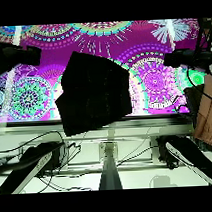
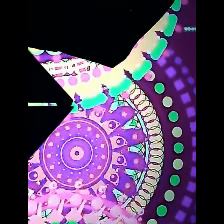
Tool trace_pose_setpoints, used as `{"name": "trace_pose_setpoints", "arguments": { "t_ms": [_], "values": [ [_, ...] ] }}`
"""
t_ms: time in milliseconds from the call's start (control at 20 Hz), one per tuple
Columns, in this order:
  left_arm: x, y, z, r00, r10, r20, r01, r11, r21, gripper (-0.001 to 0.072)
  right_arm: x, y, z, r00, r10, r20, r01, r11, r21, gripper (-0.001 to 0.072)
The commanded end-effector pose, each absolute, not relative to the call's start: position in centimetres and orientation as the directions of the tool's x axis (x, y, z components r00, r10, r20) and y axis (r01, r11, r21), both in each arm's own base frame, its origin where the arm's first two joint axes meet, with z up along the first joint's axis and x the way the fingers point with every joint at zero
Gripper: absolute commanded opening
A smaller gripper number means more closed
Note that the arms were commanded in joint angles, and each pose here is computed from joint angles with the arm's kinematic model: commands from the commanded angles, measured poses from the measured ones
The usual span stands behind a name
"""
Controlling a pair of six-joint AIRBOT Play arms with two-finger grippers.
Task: Fold the clothes and pants, and hang the long-sleeved shirts on hangers.
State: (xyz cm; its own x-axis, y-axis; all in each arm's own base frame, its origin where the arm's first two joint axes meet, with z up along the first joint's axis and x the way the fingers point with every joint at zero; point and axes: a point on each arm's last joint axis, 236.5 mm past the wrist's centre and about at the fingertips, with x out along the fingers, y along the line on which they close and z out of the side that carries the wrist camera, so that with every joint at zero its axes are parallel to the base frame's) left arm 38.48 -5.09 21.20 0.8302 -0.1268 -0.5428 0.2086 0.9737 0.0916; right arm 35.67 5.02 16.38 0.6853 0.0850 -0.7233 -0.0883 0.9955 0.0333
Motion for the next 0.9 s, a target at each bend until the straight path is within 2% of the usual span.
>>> {"name": "trace_pose_setpoints", "arguments": {
  "t_ms": [0,500,650,750,850],
  "values": [
    [38.5,-5.1,21.3,0.831,-0.127,-0.541,0.208,0.974,0.092,0.069,35.7,5.1,16.3,0.685,0.086,-0.724,-0.089,0.995,0.034,0.0036],
    [38.5,-5.1,21.3,0.831,-0.127,-0.541,0.209,0.974,0.092,0.069,35.7,5.1,16.4,0.686,0.087,-0.723,-0.093,0.995,0.031,0.0037],
    [38.6,-5.1,21.5,0.837,-0.128,-0.532,0.208,0.974,0.094,0.069,36.6,3.0,16.0,0.691,0.026,-0.722,-0.152,0.982,-0.109,0.0035],
    [39.0,-5.1,22.1,0.853,-0.129,-0.506,0.204,0.974,0.097,0.0689,36.1,-0.3,12.6,0.588,-0.038,-0.808,-0.142,0.978,-0.15,0.0034],
    [39.0,-5.1,22.1,0.853,-0.129,-0.506,0.203,0.975,0.094,0.069,33.8,-2.7,6.9,0.382,-0.027,-0.924,-0.153,0.984,-0.092,0.0034]
  ]
}}
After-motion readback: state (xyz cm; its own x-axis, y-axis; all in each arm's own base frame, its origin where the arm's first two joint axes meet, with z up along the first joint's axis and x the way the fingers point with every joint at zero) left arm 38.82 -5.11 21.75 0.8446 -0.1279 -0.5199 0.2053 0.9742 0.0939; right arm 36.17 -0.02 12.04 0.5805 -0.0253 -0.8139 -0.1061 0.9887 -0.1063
